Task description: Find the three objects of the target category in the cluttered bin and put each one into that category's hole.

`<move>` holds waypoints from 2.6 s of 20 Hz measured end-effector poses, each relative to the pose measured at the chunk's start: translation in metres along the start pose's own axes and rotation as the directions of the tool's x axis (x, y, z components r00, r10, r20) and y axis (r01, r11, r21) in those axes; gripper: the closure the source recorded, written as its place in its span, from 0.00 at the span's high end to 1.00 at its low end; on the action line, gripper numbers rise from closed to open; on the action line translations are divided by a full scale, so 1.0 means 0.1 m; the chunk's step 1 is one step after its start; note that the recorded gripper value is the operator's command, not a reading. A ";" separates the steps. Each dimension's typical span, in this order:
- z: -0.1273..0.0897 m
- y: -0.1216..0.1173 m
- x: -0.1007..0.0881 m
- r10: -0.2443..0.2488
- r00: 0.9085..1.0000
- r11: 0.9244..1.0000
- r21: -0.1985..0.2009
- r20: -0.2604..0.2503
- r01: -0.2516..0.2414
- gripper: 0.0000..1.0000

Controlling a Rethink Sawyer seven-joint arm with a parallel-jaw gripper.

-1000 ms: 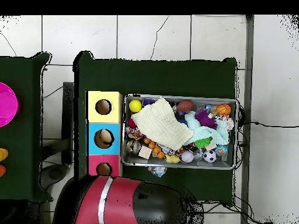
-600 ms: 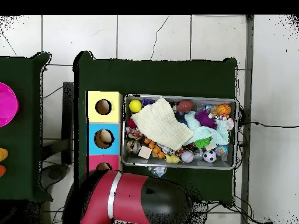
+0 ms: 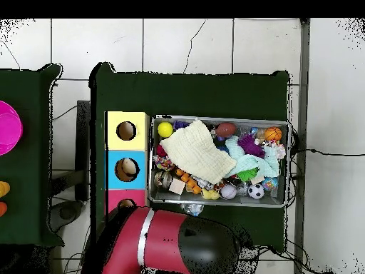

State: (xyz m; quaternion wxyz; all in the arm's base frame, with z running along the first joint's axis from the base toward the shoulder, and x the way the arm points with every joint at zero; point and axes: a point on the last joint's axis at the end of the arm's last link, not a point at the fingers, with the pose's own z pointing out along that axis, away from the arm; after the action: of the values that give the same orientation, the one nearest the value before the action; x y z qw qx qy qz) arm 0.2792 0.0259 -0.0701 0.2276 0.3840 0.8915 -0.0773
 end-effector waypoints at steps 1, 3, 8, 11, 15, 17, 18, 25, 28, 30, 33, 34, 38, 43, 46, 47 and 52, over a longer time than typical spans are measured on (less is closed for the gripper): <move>0.00 0.00 0.00 0.000 1.000 1.000 0.000 0.000 0.000 1.00; 0.00 0.00 0.00 0.000 1.000 1.000 0.000 0.000 0.000 1.00; 0.00 0.00 0.00 0.000 1.000 1.000 0.000 0.000 0.000 1.00; 0.01 -0.01 0.00 -0.001 1.000 1.000 0.001 0.000 0.001 1.00; 0.01 -0.03 -0.01 -0.006 1.000 1.000 -0.011 -0.008 0.006 1.00; 0.01 -0.05 -0.01 -0.010 1.000 1.000 -0.020 -0.012 0.010 1.00; 0.01 -0.05 -0.01 -0.013 1.000 1.000 -0.026 -0.014 0.012 1.00; 0.01 -0.11 -0.03 -0.027 0.999 0.997 -0.072 -0.023 0.025 1.00; 0.01 -0.12 -0.03 -0.029 0.999 0.996 -0.080 -0.025 0.027 1.00; 0.01 -0.12 -0.03 -0.029 0.999 0.996 -0.080 -0.025 0.027 1.00; 0.01 -0.12 -0.03 -0.029 0.999 0.996 -0.080 -0.025 0.027 1.00; 0.01 -0.12 -0.03 -0.029 0.999 0.996 -0.080 -0.025 0.027 1.00; 0.01 -0.13 -0.03 -0.027 0.999 0.996 -0.080 -0.018 0.025 1.00; 0.02 -0.10 -0.04 0.045 0.999 0.998 -0.054 -0.011 -0.045 1.00; 0.03 -0.06 -0.09 0.155 0.988 0.988 -0.020 -0.018 -0.155 1.00; 0.04 -0.05 -0.10 0.183 0.983 0.983 -0.011 -0.020 -0.183 1.00; 0.07 0.02 -0.19 0.358 0.934 0.933 0.051 -0.018 -0.356 1.00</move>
State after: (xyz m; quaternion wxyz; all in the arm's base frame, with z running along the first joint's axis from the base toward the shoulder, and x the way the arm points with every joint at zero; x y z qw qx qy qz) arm 0.2942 0.0125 -0.0670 0.2167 0.5456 0.8080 -0.0501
